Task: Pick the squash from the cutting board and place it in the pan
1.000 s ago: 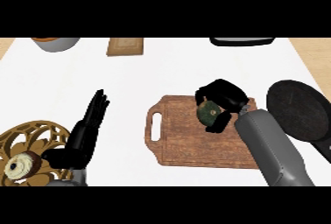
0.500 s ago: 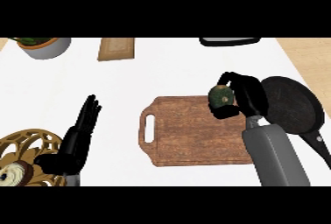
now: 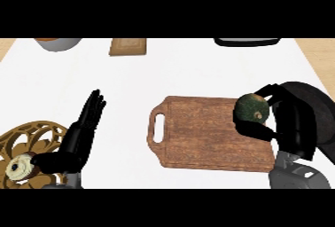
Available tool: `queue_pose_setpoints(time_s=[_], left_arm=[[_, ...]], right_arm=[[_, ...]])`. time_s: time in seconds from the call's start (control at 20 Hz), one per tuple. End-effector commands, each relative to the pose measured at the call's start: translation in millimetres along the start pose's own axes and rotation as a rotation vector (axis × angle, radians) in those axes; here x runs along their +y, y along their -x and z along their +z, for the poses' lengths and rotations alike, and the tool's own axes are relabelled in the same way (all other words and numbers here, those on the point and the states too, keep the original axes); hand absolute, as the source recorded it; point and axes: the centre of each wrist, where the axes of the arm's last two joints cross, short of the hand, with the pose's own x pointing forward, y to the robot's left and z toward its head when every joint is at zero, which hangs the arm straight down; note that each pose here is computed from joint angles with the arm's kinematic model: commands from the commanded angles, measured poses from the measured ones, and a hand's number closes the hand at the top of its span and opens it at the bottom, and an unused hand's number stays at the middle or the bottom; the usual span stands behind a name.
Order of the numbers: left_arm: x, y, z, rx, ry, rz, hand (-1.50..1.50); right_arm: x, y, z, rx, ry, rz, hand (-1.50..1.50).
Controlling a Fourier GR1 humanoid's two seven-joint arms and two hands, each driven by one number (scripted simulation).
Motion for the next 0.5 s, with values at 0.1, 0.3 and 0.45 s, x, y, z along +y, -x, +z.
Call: queue_pose_setpoints(time_s=[0.1, 0.3, 0.45], left_arm=[[-35, -1, -3, -0.014, 0.047, 0.017, 0.0], [-18, 4, -10, 0.001, 0.041, 0.005, 0.0], [-34, -2, 0, -0.023, 0.053, 0.012, 0.0]], right_arm=[[-29, 39, 7, 0.122, 0.133, -0.024, 1.5], [-37, 98, -19, 0.112, 0.235, 0.037, 1.5], [-37, 130, -22, 0.094, 0.325, 0.164, 1.5]])
